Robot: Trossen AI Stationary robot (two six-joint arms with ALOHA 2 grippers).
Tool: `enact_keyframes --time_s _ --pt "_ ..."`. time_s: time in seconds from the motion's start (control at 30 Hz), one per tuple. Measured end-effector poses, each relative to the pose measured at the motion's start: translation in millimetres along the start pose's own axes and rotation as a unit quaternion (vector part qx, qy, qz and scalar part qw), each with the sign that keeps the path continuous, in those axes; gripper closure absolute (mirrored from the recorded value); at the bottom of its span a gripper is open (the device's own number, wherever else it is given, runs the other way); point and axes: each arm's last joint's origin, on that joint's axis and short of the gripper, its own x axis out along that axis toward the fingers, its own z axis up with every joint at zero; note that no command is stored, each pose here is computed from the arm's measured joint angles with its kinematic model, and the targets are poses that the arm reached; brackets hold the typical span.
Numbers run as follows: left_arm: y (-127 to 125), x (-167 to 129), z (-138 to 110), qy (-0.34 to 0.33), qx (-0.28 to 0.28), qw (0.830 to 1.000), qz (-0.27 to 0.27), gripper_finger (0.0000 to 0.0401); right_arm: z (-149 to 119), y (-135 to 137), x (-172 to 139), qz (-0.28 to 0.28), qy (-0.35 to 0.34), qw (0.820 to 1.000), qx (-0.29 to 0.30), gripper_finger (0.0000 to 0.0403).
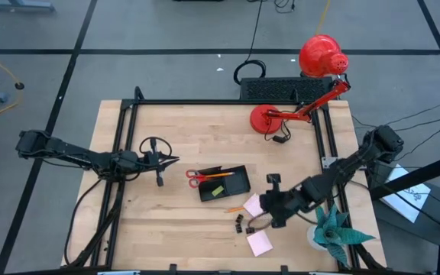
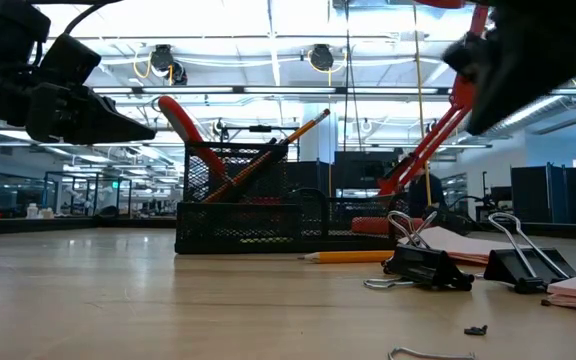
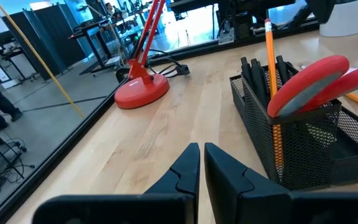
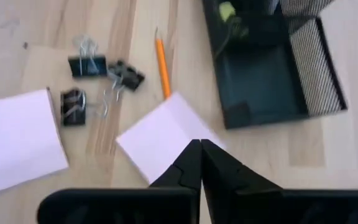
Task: Pick and place office supplies into organizer
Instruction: Put the top sticky note into the right compartment of the desk organizer
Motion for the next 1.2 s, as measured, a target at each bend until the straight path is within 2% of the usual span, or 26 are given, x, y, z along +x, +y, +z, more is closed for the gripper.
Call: enact_keyframes --time_s 0.13,0.33,0.43,0.6,0.7,0.9,1.2 --pt "0 0 0 0.0 0.0 1.0 0.0 0.037 -19 5 7 -0.006 0.022 0.999 0.047 0.0391" --pt "0 0 0 0.0 0.0 1.0 0.0 0.037 -42 4 18 -0.039 0.033 0.997 0.061 0.034" --pt "0 0 0 0.0 0.001 1.0 0.0 0.037 -45 0 22 -0.062 0.025 0.993 0.097 0.0308" --pt "0 0 0 0.0 0.004 1.0 0.001 0.037 -45 -10 29 -0.069 0.025 0.991 0.115 0.0261" --pt "0 0 0 0.0 0.006 1.0 0.001 0.037 -40 -20 34 -0.026 0.045 0.992 0.115 0.0242" --pt "0 0 0 0.0 0.014 1.0 0.001 0.037 -23 -45 45 0.122 0.046 0.985 0.11 0.0219" --pt "0 0 -1 0.007 0.022 1.0 0.0 0.037 -15 -96 30 0.195 0.003 0.974 0.116 0.0218"
